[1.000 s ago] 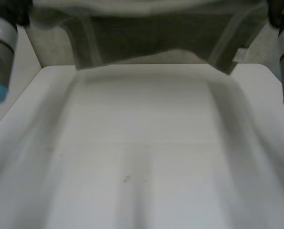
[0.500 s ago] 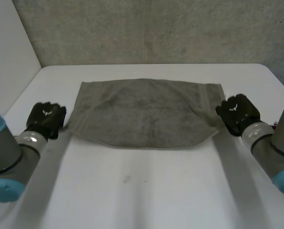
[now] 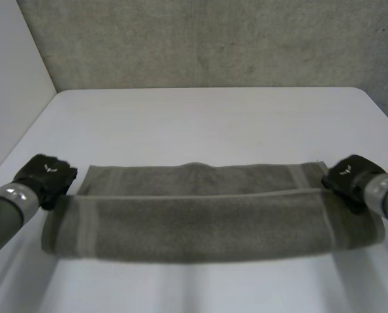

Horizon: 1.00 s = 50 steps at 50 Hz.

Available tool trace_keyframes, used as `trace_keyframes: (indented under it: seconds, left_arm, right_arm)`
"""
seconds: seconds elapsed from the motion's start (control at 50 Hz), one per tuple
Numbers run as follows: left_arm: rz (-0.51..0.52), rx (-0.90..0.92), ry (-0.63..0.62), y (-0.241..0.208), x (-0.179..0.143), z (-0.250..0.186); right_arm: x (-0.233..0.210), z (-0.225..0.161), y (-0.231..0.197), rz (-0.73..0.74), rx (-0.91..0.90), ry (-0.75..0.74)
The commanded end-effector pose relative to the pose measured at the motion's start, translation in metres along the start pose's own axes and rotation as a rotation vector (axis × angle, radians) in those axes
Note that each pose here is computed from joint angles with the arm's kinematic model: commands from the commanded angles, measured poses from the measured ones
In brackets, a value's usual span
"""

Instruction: Fold the towel.

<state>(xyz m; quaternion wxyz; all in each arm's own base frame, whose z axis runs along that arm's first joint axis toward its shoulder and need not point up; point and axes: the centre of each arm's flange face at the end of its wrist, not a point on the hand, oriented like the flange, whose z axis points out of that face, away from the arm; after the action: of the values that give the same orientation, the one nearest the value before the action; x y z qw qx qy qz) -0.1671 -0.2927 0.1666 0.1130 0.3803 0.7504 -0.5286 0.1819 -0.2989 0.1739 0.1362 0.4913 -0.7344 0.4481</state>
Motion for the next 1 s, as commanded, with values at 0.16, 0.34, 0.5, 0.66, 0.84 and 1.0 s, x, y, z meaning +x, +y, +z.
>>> trace_keyframes:
  seconds: [0.16,0.34,0.5,0.66,0.84,1.0]
  left_arm:
    - [-0.065,0.157,-0.122,-0.024,-0.001,0.066]
    - [-0.051,0.167,-0.171,-0.028,0.002,0.090]
    - [-0.042,0.158,-0.141,-0.022,0.013,0.097]
    - [-0.016,0.170,-0.123,-0.027,0.024,0.094]
    - [-0.021,0.195,-0.141,-0.038,0.017,0.079]
    - [-0.033,0.226,-0.160,-0.039,0.017,0.055]
  right_arm:
    - [0.011,0.060,-0.023,0.035,0.173,0.276]
    - [0.013,0.089,-0.023,0.028,0.208,0.362]
    - [0.001,0.102,-0.017,0.023,0.185,0.331]
    - [-0.007,0.099,-0.013,0.035,0.129,0.338]
    - [0.011,0.051,-0.025,0.104,0.158,0.357]
    - [0.014,0.021,-0.004,0.175,0.130,0.235]
